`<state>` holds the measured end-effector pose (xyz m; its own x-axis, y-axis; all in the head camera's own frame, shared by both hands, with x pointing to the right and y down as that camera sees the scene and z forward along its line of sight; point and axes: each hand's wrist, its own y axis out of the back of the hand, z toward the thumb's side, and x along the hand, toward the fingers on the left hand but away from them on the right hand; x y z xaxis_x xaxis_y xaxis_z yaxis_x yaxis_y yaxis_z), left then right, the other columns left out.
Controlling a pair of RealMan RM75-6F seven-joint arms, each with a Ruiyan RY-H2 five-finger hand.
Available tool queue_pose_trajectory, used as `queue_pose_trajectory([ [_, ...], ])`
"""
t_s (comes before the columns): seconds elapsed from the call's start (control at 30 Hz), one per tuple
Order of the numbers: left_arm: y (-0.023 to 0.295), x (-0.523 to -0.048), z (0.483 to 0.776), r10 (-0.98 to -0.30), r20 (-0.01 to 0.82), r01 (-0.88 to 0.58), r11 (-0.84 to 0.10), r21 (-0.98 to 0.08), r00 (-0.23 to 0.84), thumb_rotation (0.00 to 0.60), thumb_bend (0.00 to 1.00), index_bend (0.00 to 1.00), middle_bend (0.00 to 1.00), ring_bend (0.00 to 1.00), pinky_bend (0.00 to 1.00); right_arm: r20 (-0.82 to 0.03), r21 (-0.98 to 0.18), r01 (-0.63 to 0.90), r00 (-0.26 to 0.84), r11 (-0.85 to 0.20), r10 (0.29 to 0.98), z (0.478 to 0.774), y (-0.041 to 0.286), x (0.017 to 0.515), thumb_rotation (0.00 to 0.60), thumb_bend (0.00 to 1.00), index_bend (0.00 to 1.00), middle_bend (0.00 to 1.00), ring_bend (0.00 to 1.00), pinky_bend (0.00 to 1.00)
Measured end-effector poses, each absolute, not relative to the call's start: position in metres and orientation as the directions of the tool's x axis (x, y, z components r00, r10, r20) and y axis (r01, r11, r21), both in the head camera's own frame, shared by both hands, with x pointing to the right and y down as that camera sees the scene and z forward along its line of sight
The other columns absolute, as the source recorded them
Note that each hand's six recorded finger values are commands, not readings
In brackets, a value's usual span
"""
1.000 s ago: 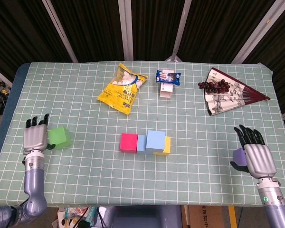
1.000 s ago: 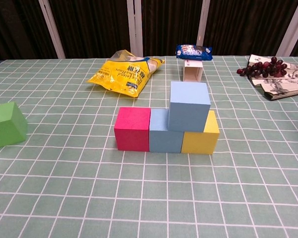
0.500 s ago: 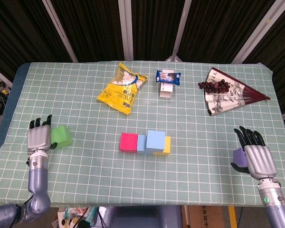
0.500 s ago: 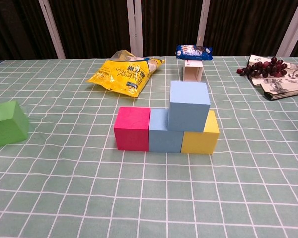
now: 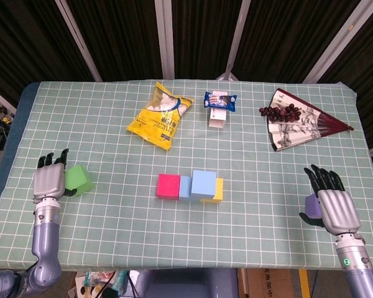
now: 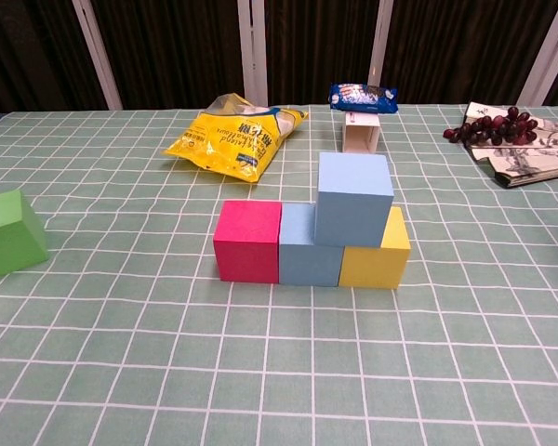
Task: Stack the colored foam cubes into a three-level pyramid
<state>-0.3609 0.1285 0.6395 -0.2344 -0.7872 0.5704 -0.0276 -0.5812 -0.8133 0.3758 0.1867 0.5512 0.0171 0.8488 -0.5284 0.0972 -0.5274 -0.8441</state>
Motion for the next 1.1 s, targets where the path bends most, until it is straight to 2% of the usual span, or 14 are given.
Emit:
queue_pose_trajectory([
  [0.27,0.13,-0.363,0.635,-0.788,0.57,-0.032,-0.58,-0.814,-0.235,0.6,0.07,0.0,0.26,0.07,0.08,-0.528,-0.843,0.105,0.018,-0.527,0.849,0.551,0.187,0.375,0.6,0.2,0.0,0.0,0.0,0.0],
  [0.6,0.135,-0.365,0.648,-0.764,0.594,-0.032,-0.607,-0.794,-0.252,0.6,0.07,0.0,0.22,0.07,0.08,-0.533,-0.84,0.108,0.018,-0.532,0.846,0.552,0.188,0.375,0.6,0.2,0.0,0.0,0.0,0.0],
  [1.1,0.136,-0.371,0.662,-0.74,0.61,-0.029,-0.629,-0.777,-0.282,0.6,0.08,0.0,0.24,0.07,0.08,-0.547,-0.831,0.116,0.011,-0.545,0.837,0.555,0.189,0.376,0.6,0.2,0.0,0.0,0.0,0.0],
])
